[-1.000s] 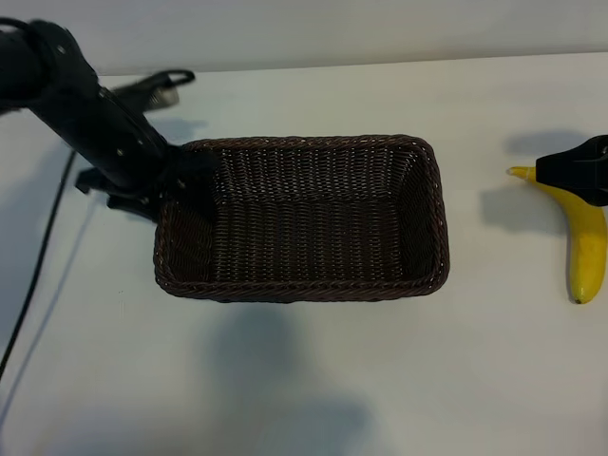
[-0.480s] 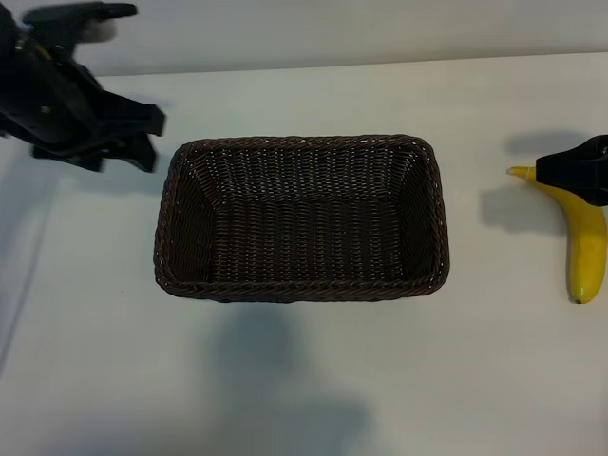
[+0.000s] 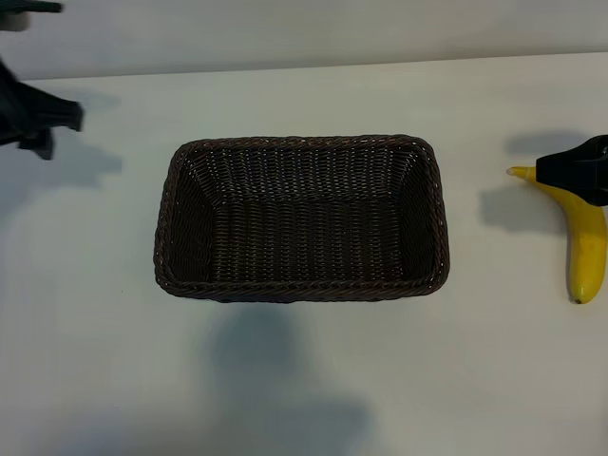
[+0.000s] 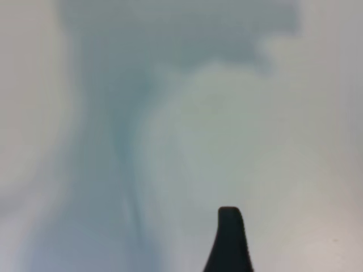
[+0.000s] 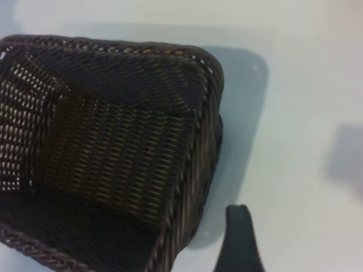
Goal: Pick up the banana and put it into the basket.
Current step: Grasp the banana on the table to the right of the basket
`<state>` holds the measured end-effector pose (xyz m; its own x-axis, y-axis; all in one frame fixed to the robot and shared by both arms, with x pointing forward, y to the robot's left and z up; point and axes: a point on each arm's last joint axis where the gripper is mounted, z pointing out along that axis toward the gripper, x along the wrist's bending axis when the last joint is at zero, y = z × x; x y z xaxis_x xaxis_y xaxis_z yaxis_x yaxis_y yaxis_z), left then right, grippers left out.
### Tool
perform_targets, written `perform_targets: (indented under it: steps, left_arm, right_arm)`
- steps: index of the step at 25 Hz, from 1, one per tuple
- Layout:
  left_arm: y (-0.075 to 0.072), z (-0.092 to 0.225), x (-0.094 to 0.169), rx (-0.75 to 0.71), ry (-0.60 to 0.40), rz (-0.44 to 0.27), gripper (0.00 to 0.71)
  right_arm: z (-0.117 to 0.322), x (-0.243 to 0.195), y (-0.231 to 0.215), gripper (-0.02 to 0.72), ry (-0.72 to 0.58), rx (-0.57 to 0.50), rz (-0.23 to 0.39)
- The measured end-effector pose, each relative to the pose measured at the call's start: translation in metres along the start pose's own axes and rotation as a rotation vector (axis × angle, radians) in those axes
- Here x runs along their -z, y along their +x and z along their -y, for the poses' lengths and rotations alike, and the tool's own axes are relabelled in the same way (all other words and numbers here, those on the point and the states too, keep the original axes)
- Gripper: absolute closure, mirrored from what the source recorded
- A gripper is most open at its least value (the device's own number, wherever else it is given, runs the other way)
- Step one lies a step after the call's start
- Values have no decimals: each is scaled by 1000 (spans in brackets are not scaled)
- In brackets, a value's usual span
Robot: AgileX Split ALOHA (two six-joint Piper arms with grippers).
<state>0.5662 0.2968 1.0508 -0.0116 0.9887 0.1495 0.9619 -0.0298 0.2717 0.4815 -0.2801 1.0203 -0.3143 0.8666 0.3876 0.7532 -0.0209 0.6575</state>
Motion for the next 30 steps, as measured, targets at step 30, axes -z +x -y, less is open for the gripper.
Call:
perform_targets:
  steps: [30]
  left_arm:
    - [31,140,72,80,30,113,122]
  right_arm:
    - [0,0,0,165,0,0,0]
